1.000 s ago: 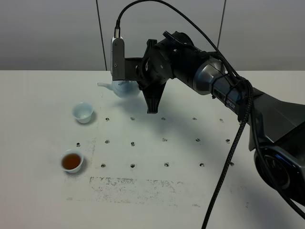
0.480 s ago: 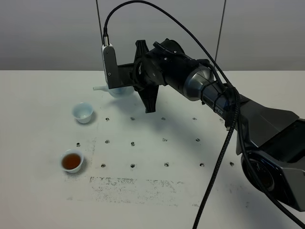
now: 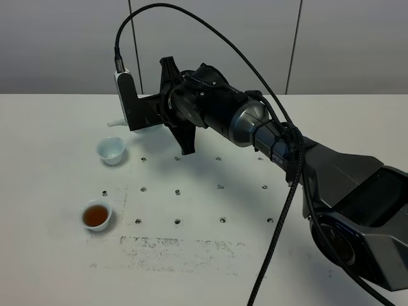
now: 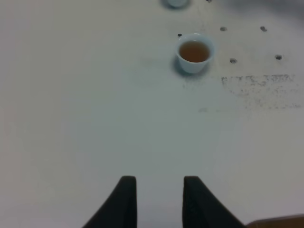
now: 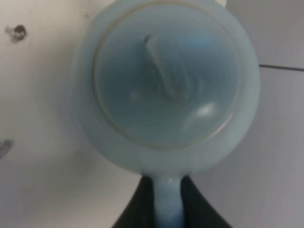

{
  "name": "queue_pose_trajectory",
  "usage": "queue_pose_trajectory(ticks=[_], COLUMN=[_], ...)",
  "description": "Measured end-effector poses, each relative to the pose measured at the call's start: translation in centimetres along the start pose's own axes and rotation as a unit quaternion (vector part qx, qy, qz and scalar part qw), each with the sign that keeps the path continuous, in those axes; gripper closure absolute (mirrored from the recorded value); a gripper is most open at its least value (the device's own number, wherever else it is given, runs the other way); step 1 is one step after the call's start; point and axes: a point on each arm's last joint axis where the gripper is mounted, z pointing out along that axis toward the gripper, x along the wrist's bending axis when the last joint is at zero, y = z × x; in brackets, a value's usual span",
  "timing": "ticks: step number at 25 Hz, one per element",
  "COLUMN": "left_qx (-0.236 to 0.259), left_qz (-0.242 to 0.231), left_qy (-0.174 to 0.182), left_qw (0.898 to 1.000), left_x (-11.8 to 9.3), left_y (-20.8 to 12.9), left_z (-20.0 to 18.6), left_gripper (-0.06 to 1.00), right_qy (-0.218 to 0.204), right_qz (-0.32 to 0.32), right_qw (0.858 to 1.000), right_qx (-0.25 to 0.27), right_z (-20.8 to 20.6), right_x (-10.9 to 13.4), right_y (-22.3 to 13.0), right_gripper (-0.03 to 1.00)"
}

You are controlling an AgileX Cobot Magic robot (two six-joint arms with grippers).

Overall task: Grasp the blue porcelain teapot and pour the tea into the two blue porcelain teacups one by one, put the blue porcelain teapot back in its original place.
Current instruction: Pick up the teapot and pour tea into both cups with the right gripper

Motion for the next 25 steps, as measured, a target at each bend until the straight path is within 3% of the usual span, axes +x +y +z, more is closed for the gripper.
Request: queue_pose_trajectory(ticks=[25], left_qx=[0.0], left_qz=[0.0], left_qy=[0.0], left_qw=[1.0], left_x=[0.0], left_y=[0.0], left_z=[0.0], left_gripper=[0.64], right_qy=[-0.039], right_qz=[-0.118], right_qw=[0.991], right_qx=[0.043], right_z=[2.0], right_x=[1.3], right_y=[1.1], right_gripper=[0.9])
